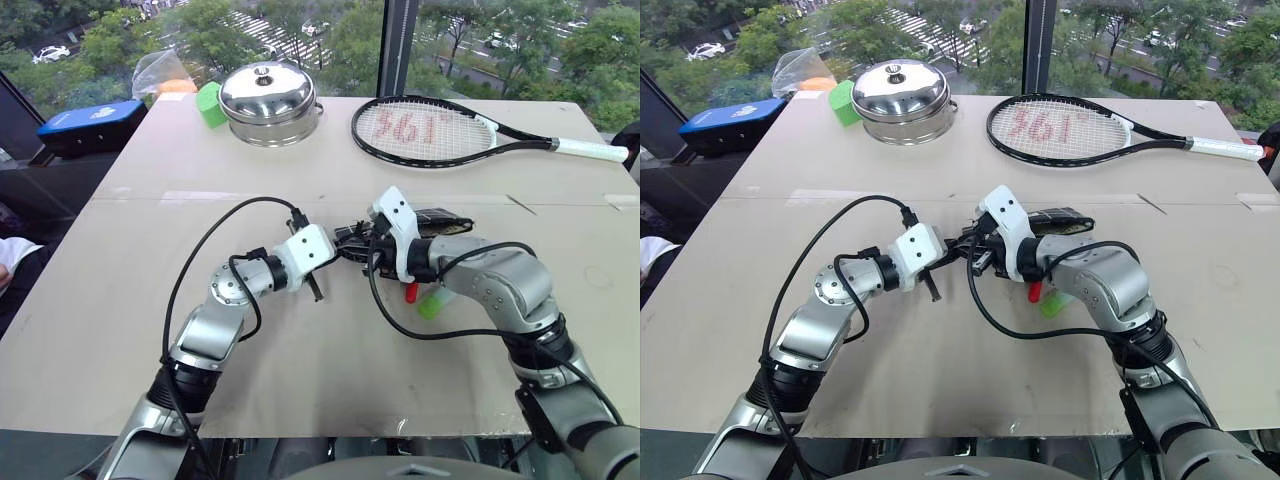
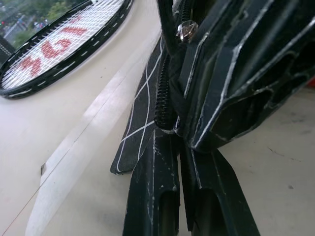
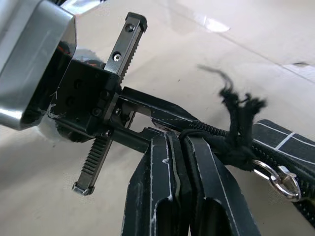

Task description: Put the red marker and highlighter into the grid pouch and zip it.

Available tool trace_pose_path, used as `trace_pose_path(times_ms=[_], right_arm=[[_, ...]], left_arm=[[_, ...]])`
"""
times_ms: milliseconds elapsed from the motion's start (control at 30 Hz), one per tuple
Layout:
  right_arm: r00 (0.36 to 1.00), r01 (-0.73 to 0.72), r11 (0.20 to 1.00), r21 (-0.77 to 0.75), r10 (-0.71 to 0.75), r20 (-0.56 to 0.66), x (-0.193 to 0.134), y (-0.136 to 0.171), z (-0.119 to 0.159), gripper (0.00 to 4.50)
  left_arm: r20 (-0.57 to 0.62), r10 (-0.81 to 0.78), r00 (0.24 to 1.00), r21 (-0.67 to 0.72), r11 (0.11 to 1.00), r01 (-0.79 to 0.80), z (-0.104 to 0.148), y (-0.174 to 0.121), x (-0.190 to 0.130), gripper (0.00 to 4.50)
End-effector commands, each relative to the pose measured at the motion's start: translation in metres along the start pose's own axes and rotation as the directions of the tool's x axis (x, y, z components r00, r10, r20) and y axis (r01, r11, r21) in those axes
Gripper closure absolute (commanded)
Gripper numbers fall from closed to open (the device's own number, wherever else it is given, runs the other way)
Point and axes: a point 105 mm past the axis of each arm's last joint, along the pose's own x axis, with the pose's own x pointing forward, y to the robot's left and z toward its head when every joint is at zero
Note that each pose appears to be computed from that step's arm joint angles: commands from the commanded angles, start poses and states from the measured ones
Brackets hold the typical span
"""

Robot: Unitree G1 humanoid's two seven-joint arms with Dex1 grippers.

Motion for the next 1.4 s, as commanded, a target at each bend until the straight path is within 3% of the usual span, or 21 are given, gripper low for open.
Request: trace_pose_path(times_ms=[33,100,200,233,367,467,600,700,767,867,1033,1200,1400], right_arm=[[0.989,0.132,0.990,-0.056,-0.128,0.079,-0.038,-0.014,0.007,3.08],[0.983,0.156,0.986,-0.064,-0.148,0.113,-0.053,-0.007,0.009,2.40],[0.979,0.175,0.982,-0.065,-0.167,0.113,-0.071,0.001,0.005,2.40],[0.963,0.236,0.972,-0.012,-0.233,0.133,-0.079,-0.007,0.005,2.40],[0.911,0.367,0.924,0.105,-0.380,0.159,-0.092,-0.028,0.006,4.34],[0.898,0.386,0.911,0.148,-0.407,0.164,-0.087,-0.035,0.009,4.46],[0.896,0.424,0.895,0.140,-0.437,0.080,-0.074,-0.047,0.001,4.46],[0.897,0.442,0.897,-0.028,-0.442,0.010,-0.061,-0.052,-0.003,4.46],[0.910,0.399,0.883,-0.248,-0.415,-0.012,-0.047,-0.049,-0.001,4.46],[0.921,0.276,0.729,-0.626,-0.387,-0.044,-0.026,-0.044,0.000,4.46],[0.938,0.152,0.505,-0.850,-0.346,-0.037,-0.011,-0.045,0.009,4.46],[0.948,0.102,0.425,-0.899,-0.317,-0.042,-0.011,-0.047,0.012,2.82],[0.939,0.140,0.440,-0.887,-0.344,-0.023,-0.028,-0.052,0.017,0.15]], left_arm=[[0.052,0.010,0.999,0.035,0.999,-0.012,0.015,0.009,-0.003,4.50],[0.047,0.015,0.999,0.033,0.999,-0.017,0.013,0.012,-0.003,4.50],[0.043,0.022,0.999,0.032,0.999,-0.024,0.012,0.016,-0.003,4.50],[0.044,0.025,0.999,0.030,0.999,-0.026,0.013,0.017,-0.004,4.50],[0.055,0.016,0.998,0.028,0.999,-0.018,0.016,0.017,-0.004,4.50],[0.056,0.000,0.998,0.038,0.999,-0.002,0.017,0.015,-0.004,4.50],[0.062,-0.010,0.998,0.049,0.999,0.007,0.021,0.014,-0.003,4.50],[0.068,-0.013,0.998,0.057,0.998,0.010,0.024,0.013,-0.002,4.50],[0.064,-0.011,0.998,0.060,0.998,0.007,0.024,0.013,-0.002,4.50],[0.042,-0.001,0.999,0.068,0.998,-0.002,0.021,0.014,-0.002,4.50],[0.007,0.002,1.000,0.094,0.996,-0.003,0.015,0.015,-0.002,4.50],[-0.013,0.016,1.000,0.092,0.996,-0.015,0.011,0.018,-0.004,4.50],[-0.038,0.040,0.998,0.082,0.996,-0.037,0.002,0.023,-0.010,4.50]])
